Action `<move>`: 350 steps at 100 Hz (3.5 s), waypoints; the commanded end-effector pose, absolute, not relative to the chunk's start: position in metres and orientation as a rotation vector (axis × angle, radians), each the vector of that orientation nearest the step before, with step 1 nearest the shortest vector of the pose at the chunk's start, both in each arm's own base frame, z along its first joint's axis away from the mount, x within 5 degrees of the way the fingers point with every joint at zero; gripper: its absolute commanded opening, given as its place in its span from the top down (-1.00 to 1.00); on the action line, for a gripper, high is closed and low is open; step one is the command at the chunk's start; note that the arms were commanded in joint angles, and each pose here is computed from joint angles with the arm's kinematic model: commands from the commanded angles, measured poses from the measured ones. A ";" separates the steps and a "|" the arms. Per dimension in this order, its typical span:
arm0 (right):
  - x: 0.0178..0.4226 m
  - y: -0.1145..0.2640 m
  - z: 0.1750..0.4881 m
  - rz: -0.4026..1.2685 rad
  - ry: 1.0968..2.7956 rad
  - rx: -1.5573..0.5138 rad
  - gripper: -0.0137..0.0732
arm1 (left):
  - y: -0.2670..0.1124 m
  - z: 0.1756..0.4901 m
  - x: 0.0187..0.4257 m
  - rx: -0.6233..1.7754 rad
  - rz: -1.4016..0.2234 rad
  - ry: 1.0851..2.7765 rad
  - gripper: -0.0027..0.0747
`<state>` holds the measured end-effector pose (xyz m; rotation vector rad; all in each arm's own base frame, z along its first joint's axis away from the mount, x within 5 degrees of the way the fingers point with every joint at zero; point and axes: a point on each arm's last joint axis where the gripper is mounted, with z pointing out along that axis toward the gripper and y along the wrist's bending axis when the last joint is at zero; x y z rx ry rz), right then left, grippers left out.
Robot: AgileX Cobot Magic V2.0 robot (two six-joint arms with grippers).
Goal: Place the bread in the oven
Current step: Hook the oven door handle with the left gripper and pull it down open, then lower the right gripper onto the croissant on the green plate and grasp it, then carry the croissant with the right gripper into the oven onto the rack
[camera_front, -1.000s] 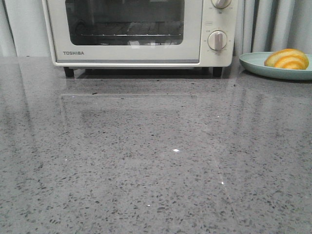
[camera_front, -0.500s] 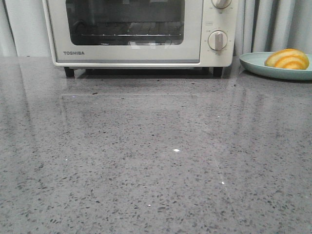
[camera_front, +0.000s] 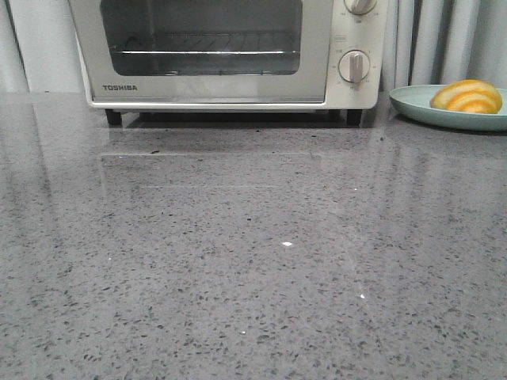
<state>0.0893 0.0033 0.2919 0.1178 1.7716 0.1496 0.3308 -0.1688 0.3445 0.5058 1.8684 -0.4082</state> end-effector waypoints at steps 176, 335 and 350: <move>0.460 -0.024 0.287 -0.114 2.467 0.179 -0.06 | -0.088 0.435 0.111 0.598 -0.646 1.541 0.99; 0.354 0.237 0.396 0.122 1.750 -0.907 0.84 | -0.073 0.446 0.082 0.612 -0.612 1.442 0.99; 0.378 0.241 0.379 0.049 1.725 -0.925 0.84 | -0.070 0.448 0.075 0.609 -0.611 1.417 0.99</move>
